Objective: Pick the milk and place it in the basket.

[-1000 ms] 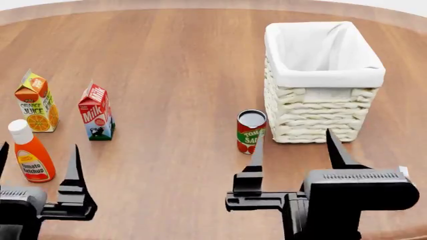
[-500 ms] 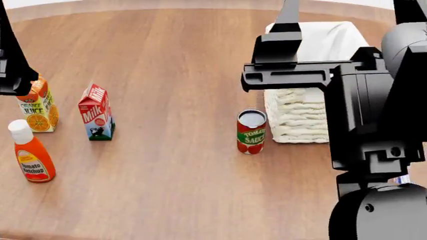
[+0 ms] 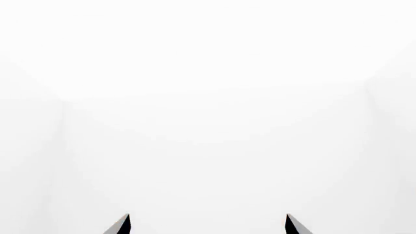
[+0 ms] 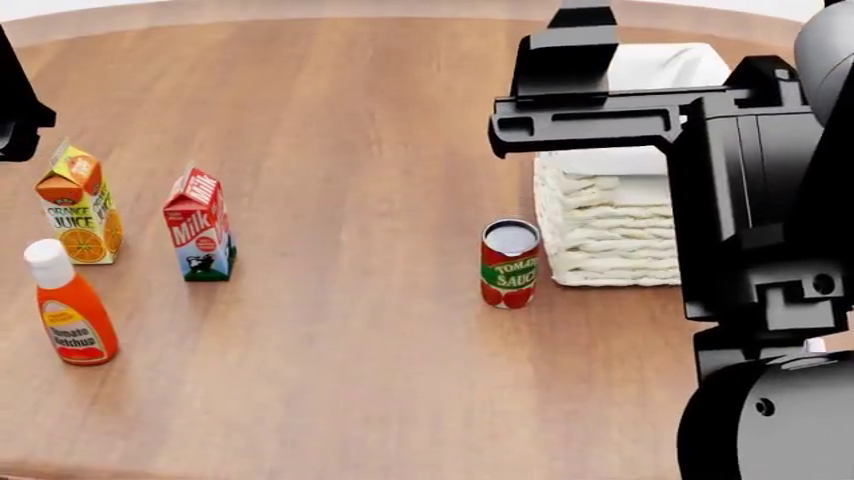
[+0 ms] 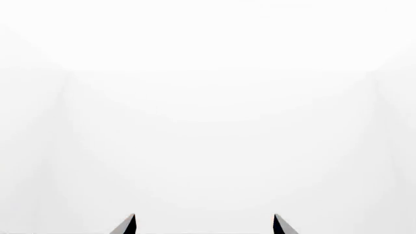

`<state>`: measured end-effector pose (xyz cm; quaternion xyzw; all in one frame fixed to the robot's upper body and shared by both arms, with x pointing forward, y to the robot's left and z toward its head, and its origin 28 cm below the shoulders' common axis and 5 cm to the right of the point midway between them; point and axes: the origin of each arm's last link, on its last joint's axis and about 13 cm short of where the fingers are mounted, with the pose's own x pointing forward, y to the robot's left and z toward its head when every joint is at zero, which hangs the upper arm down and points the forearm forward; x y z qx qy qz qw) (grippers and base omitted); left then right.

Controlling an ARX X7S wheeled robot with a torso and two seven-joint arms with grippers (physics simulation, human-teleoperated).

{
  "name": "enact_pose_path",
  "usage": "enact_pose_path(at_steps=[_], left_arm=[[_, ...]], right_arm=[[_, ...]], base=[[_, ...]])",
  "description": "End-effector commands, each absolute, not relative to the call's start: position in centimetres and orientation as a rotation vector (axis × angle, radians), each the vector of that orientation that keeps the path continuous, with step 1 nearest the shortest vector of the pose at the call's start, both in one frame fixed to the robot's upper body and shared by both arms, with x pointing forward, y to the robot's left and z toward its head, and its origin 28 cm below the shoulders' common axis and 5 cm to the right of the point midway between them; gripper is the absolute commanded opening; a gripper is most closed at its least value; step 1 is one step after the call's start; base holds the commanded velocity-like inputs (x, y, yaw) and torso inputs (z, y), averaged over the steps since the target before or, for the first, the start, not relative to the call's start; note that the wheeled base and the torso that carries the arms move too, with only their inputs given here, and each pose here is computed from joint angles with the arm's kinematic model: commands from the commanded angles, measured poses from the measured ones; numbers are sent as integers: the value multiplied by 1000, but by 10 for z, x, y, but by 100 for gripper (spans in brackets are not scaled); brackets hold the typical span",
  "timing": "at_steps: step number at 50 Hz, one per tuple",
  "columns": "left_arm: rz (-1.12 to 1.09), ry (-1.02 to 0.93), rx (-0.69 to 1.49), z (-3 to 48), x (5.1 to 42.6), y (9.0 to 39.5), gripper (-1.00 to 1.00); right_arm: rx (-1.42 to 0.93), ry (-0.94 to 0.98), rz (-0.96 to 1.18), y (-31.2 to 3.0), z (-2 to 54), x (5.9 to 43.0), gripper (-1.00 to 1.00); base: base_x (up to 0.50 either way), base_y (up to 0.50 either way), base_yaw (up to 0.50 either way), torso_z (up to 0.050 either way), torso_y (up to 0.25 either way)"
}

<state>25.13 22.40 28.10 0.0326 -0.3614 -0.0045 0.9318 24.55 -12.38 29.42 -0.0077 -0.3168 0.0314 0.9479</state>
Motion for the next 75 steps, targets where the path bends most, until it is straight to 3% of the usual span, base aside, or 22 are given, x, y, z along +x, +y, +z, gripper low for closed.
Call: enact_pose_path(at_steps=[1,25,49,75], left_arm=[[-13,-744,73,282,251,224,100],[-19,-740,78,281,251,224,100],[-30,-739,83,281,250,223,100],[-28,-735,75,279,251,224,100]], right_arm=[[-35,-636,76,-122,292,245,100],[-41,-635,97,-121,290,246,100],[-31,-620,106,-123,289,246,100],[-59,-600,139,-121,283,246,100]], base=[[0,500,0,0,0],[0,474,0,0,0],[7,5,0,0,0],[486,-61,0,0,0]])
